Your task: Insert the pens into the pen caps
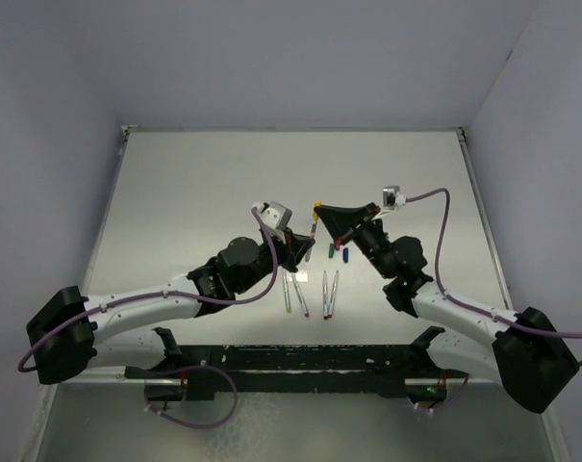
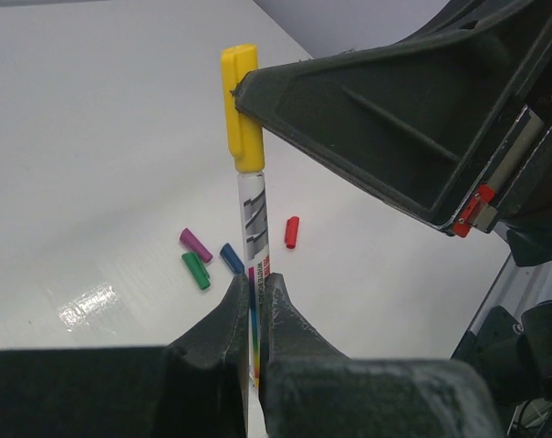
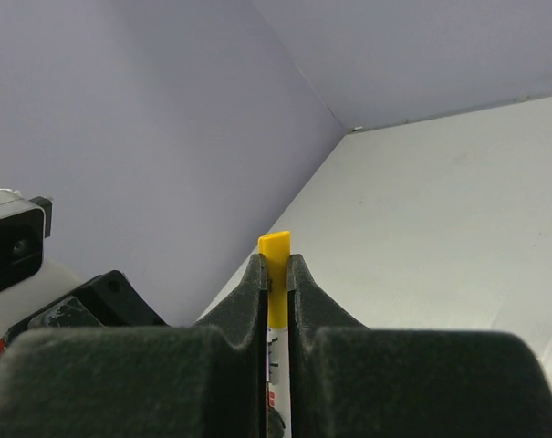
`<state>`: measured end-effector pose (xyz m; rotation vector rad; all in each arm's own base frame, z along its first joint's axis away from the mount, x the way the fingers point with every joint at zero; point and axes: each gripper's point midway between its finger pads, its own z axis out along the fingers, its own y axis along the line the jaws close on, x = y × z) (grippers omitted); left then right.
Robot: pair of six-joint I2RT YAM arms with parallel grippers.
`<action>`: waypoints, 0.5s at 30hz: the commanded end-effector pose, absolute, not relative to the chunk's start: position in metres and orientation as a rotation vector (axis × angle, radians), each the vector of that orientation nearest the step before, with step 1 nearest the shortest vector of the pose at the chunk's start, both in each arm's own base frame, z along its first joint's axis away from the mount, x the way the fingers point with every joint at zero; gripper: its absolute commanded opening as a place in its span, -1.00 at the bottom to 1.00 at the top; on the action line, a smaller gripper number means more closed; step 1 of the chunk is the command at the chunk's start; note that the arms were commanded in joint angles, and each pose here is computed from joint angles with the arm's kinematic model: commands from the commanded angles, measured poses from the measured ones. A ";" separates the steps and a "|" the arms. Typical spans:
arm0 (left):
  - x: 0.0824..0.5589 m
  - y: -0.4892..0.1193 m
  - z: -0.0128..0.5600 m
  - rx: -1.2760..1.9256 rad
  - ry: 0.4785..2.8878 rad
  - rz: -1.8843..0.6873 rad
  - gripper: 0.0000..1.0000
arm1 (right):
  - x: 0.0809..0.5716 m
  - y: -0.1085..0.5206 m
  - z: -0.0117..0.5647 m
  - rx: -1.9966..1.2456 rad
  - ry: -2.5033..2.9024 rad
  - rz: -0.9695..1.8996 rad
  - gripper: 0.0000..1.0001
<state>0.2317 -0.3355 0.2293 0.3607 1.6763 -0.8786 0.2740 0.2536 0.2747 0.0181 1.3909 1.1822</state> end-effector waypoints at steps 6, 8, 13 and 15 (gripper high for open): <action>0.238 -0.339 0.336 0.293 1.348 -0.981 -1.00 | 0.261 0.275 0.235 -0.128 1.573 1.199 -1.00; 0.237 -0.338 0.345 0.284 1.311 -0.999 -1.00 | 0.260 0.276 0.228 -0.137 1.598 1.192 -1.00; 0.237 -0.330 0.372 0.250 1.213 -1.017 -1.00 | 0.257 0.276 0.210 -0.149 1.658 1.178 -1.00; 0.238 -0.326 0.383 0.240 1.178 -1.022 -1.00 | 0.255 0.276 0.204 -0.155 1.678 1.171 -1.00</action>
